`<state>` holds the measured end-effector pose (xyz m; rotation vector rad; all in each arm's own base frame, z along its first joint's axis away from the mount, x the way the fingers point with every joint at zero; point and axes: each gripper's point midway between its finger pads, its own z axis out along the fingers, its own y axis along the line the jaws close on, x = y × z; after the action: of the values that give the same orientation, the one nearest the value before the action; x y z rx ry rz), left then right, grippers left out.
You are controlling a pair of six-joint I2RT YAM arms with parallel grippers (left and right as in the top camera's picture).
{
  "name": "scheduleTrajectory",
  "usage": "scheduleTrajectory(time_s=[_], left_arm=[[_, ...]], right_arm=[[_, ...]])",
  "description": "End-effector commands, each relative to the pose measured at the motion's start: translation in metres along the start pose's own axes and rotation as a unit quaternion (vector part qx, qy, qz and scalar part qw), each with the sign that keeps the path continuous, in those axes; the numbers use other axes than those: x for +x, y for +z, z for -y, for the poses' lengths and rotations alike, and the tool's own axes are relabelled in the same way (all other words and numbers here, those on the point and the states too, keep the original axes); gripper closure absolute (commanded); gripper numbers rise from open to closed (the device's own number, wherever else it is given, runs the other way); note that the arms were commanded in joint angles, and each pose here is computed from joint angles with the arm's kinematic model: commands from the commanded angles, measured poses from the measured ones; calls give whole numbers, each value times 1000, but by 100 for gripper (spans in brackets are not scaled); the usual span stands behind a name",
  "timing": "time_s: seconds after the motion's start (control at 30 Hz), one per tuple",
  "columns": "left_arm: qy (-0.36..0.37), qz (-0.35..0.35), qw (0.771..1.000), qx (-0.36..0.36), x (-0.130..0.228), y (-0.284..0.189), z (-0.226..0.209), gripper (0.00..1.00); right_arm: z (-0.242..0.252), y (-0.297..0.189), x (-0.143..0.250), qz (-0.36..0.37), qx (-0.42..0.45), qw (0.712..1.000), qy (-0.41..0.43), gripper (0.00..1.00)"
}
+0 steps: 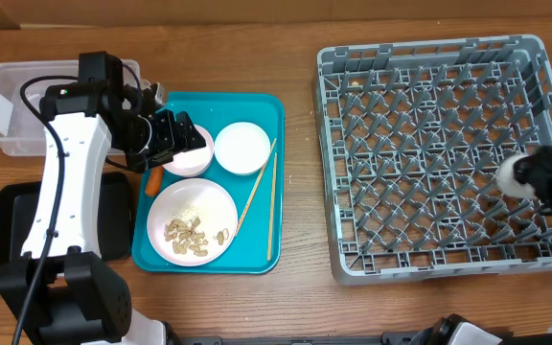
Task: Sort waste into correct bins and load items into the dishwasher
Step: 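Place the white cup upside down in the rack's right side, then grasp the white bowl on the teal tray with the right gripper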
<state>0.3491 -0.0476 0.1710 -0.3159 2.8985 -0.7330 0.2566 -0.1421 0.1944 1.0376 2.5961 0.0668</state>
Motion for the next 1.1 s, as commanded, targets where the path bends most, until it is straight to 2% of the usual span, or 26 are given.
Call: scheduleTrajectory(time_s=[0.0,0.1,0.13,0.27,0.33,0.53,0.73,0.87,0.93,1.0,1.07], left_arm=[[13,18,1000,-19,-1,-11,0,20],[12,10,1000,-26,3,-11,-2,20],[13,9,1000,-26,3,-11,-2,20],[13,9,1000,-26,3,-11,-2,20],[14,8,1000,-27,4,-11,-3,20],[8,2,996,-87,8,-14,-24,20],[17,5,995,-103,7,-13,-25,21],[54,19,988,-144,1,-7,-21,21],[76,28,985,-155,-3,-3,-14,21],[87,37,977,-189,-5,-3,-15,21],[46,48,968,-240,-5,-9,-31,20]], right_arm=[[37,3,-11,8,84,996,43,54],[51,19,-13,-11,119,991,62,52],[51,25,-12,-24,117,991,62,48],[43,40,-8,-53,95,992,64,12],[40,41,-8,-56,86,993,65,6],[-9,11,-16,-59,-35,997,36,5],[-105,-43,2,-8,-128,983,-130,0],[-200,-65,48,-21,-268,931,-246,0],[-227,-64,65,-22,-287,914,-287,0],[-254,-59,81,-32,-304,902,-307,9],[-289,-45,104,-35,-306,884,-352,18]])
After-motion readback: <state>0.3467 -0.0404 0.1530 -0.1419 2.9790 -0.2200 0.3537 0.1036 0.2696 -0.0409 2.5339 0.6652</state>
